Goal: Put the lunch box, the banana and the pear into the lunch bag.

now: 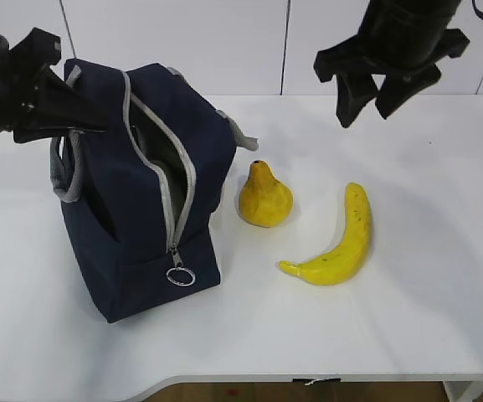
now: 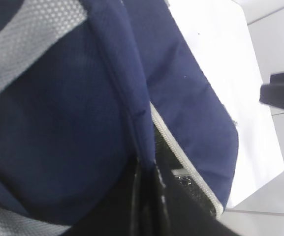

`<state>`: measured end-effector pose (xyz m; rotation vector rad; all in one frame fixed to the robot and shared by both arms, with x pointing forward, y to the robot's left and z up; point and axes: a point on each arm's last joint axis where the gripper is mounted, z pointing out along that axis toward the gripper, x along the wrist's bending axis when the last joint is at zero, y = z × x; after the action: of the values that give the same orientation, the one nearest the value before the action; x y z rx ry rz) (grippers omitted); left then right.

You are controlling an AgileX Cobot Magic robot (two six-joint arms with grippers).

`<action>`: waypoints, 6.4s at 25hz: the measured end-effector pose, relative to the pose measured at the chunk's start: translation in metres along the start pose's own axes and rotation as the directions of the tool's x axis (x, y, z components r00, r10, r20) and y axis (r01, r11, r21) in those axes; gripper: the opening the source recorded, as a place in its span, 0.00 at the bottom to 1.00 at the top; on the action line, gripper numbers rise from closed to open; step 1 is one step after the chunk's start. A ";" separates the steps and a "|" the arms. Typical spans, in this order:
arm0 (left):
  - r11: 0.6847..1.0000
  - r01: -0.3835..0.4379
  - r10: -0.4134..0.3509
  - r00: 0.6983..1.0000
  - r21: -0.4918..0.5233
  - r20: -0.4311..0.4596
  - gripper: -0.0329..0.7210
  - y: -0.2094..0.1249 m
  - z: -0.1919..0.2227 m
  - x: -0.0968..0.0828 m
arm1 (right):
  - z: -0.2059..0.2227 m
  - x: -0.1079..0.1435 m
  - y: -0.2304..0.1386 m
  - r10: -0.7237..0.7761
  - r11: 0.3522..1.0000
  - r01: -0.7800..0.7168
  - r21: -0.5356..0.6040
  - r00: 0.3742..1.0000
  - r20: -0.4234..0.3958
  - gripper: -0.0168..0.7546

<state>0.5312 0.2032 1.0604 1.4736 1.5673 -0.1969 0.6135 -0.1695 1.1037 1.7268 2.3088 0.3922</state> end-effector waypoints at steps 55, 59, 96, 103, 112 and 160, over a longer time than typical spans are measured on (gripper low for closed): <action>0.997 -0.072 0.074 0.996 0.037 -0.040 0.05 -0.003 0.000 0.004 | 0.156 -0.005 -0.064 0.552 0.832 -0.554 -0.007 0.827 0.107 0.77; 0.997 -0.072 0.074 0.996 0.037 -0.040 0.05 -0.003 0.000 0.004 | 0.158 -0.005 -0.064 0.549 0.834 -0.552 -0.003 0.828 0.111 0.70; 0.996 -0.074 0.076 0.996 0.041 -0.038 0.05 -0.003 0.000 0.004 | 0.078 -0.014 0.001 0.459 0.888 -0.456 -0.058 0.870 0.179 0.43; 0.997 -0.076 0.077 0.996 0.021 -0.049 0.05 -0.001 0.000 0.004 | 0.039 -0.003 0.024 0.335 0.941 -0.333 -0.067 0.942 0.032 0.43; 0.997 -0.077 0.077 0.995 0.011 -0.055 0.05 0.000 0.000 0.005 | -0.004 0.026 0.044 0.137 0.974 -0.186 -0.132 0.940 -0.312 0.42; 0.996 -0.083 0.084 0.995 0.036 -0.045 0.05 -0.003 0.000 0.004 | 0.072 0.141 0.051 -0.511 0.845 0.346 -0.408 0.746 -0.426 0.42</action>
<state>0.5294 0.2057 1.0564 1.5775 1.5428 -0.1427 0.6445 -0.0154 1.0506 0.9526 2.7199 1.1709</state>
